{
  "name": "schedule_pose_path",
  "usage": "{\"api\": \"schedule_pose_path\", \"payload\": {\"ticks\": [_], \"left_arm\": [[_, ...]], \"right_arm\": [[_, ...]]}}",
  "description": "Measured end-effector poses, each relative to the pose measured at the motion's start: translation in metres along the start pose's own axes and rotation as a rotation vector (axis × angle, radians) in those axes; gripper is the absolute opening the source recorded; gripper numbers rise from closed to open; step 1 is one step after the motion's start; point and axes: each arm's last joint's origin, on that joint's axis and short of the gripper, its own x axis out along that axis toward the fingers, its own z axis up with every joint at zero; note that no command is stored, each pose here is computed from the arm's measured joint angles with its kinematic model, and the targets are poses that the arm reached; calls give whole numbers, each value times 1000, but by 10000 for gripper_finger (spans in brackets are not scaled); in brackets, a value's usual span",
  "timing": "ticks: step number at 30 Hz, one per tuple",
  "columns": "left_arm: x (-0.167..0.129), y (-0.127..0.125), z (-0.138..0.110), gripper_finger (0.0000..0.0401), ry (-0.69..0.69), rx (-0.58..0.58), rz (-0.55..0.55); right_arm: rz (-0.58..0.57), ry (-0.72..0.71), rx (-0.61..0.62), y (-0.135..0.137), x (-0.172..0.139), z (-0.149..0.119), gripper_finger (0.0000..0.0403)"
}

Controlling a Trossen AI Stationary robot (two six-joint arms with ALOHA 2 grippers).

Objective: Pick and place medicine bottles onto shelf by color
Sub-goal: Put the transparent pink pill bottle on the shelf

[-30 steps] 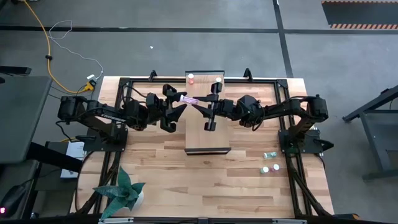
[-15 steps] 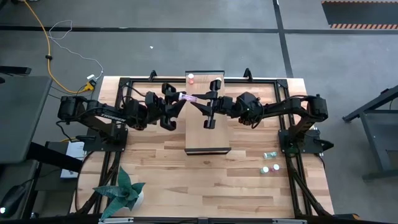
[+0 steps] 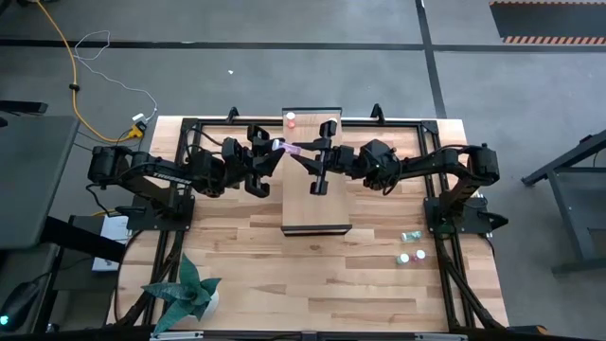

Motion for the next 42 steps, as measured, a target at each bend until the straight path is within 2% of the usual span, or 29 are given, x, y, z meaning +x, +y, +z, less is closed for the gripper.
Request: {"api": "schedule_pose_path", "payload": {"ticks": [8, 16, 21, 28, 31, 35, 38, 42], "left_arm": [[1, 6, -1, 97, 11, 16, 20], [1, 13, -3, 100, 34, 33, 42], [1, 20, 3, 99, 98, 57, 76], [-4, 30, 14, 101, 263, 95, 134], [-9, 36, 11, 101, 373, 129, 212], [-15, 50, 2, 101, 550, 220, 374], [-9, 62, -1, 101, 674, 283, 485], [0, 82, -14, 101, 807, 325, 567]], "right_arm": [[-17, 40, 21, 0, 0, -4, 128], [-79, 200, -29, -7, -3, -3, 153], [-61, 423, -32, -17, -13, 5, 156], [-56, 754, -60, -22, -39, 22, 156], [-78, 883, -68, -23, -51, 26, 156], [-120, 1019, -60, -24, -65, 30, 156], [-140, 1057, -44, -24, -68, 29, 156], [-140, 1059, -42, -23, -68, 26, 156]]}}
